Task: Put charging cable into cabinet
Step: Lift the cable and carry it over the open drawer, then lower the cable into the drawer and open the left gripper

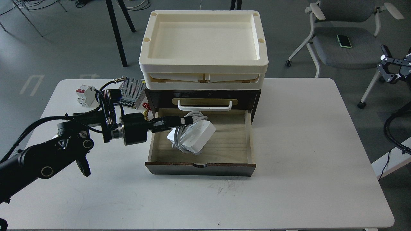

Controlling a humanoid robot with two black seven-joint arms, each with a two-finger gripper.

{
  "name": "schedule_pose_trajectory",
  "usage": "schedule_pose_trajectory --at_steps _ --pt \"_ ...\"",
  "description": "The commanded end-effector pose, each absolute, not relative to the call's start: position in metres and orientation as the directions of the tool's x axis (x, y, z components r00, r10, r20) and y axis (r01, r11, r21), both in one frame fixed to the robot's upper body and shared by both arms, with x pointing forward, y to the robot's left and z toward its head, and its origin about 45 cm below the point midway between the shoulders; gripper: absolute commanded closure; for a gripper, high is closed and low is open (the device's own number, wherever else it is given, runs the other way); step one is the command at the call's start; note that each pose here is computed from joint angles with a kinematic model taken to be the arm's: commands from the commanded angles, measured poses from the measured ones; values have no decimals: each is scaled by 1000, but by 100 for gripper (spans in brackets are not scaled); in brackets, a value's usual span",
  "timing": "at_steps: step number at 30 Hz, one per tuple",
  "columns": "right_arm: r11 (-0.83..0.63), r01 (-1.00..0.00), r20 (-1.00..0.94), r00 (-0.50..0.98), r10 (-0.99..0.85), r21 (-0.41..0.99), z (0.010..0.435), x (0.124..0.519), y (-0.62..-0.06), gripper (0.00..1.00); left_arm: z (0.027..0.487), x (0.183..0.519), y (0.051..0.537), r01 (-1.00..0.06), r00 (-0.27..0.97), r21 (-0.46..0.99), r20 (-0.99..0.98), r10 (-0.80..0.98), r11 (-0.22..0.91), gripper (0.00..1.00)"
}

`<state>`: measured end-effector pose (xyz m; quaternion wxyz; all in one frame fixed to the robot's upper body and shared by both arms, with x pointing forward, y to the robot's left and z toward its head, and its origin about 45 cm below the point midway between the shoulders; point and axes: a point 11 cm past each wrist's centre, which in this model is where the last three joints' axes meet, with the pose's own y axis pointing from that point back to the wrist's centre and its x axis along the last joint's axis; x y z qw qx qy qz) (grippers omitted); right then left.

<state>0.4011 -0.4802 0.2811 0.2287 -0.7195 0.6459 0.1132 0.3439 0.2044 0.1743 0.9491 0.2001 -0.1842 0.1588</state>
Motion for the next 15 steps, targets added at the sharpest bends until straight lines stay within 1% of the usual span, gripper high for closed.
schedule_pose_trajectory --at_steps 1,6,9,13,15 --pt "-59 -982 -459 137 -878 -180 280 400 -481 0 168 345 200 -388 879 315 411 243 866 100" --pt "-57 -983 -460 134 -878 -177 278 399 -481 0 162 345 185 -426 856 271 431 288 863 100" --pt "-57 -982 -460 134 -878 -178 278 400 -481 0 153 347 185 -451 848 272 426 314 850 100" --pt "-55 -982 -460 133 -878 -179 278 399 -482 0 144 344 174 -440 859 274 407 311 855 99" --pt "-53 -982 -461 131 -878 -178 278 399 -482 0 141 342 172 -431 864 281 401 303 857 96"
